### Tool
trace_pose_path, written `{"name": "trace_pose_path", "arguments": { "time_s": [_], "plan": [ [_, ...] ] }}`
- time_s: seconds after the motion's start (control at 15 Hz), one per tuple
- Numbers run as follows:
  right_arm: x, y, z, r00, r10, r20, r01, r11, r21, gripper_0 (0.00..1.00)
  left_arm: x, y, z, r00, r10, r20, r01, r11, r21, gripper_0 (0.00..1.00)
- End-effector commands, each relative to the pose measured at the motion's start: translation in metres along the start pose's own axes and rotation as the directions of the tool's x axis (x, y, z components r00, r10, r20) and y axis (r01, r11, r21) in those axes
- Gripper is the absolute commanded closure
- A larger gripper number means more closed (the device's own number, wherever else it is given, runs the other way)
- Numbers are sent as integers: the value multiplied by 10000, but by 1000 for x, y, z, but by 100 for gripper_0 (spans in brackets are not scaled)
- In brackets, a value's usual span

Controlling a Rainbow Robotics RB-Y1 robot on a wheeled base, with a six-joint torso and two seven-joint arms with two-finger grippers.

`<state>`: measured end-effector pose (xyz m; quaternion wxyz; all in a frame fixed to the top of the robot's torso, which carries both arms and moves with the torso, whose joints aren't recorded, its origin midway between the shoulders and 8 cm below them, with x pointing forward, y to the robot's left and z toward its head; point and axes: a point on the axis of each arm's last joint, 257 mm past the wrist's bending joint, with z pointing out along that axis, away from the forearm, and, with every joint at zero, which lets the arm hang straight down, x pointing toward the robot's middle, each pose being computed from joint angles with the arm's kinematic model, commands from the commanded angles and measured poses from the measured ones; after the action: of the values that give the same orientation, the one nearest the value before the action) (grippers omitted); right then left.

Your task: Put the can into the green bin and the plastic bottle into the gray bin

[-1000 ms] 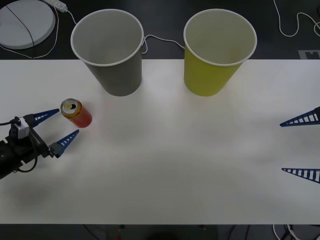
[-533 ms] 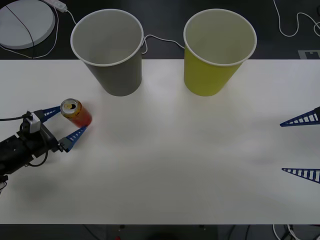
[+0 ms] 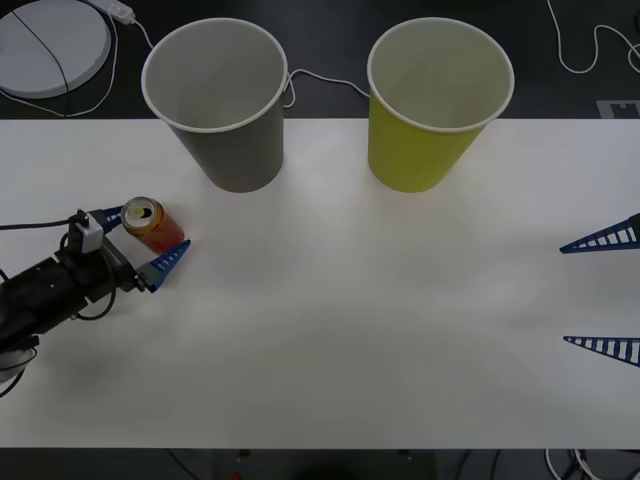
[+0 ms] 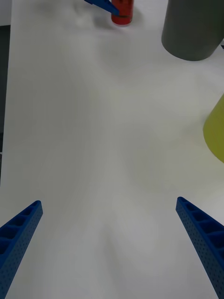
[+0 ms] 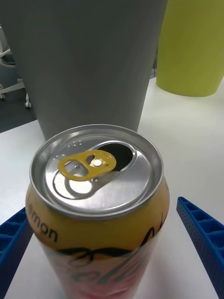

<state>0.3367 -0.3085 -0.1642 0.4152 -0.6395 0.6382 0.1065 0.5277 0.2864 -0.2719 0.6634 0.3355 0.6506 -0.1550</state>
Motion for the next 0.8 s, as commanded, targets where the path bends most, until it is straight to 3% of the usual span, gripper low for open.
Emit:
{"name": "trace_pose_path", "arguments": {
  "time_s": [0.07, 0.13, 0.27, 0.33, 0.8],
  "plan": [
    [0, 0, 0, 10000, 0, 1, 0, 10000, 0, 0, -2, -1, 6, 10000, 4, 7, -4, 10000, 61, 0],
    [0, 0, 0, 10000, 0, 1, 0, 10000, 0, 0, -2, -1, 6, 10000, -13, 8, 13, 10000, 59, 7],
    [0, 0, 0, 10000, 0, 1, 0, 10000, 0, 0, -3, -1, 6, 10000, -13, 18, 13, 10000, 71, 93],
    [0, 0, 0, 10000, 0, 1, 0, 10000, 0, 0, -3, -2, 6, 10000, 4, 36, -5, 9999, 108, 100],
    [0, 0, 0, 10000, 0, 1, 0, 10000, 0, 0, -1, -6, 6, 10000, 48, -61, -46, 9997, 248, 100]
  ]
}}
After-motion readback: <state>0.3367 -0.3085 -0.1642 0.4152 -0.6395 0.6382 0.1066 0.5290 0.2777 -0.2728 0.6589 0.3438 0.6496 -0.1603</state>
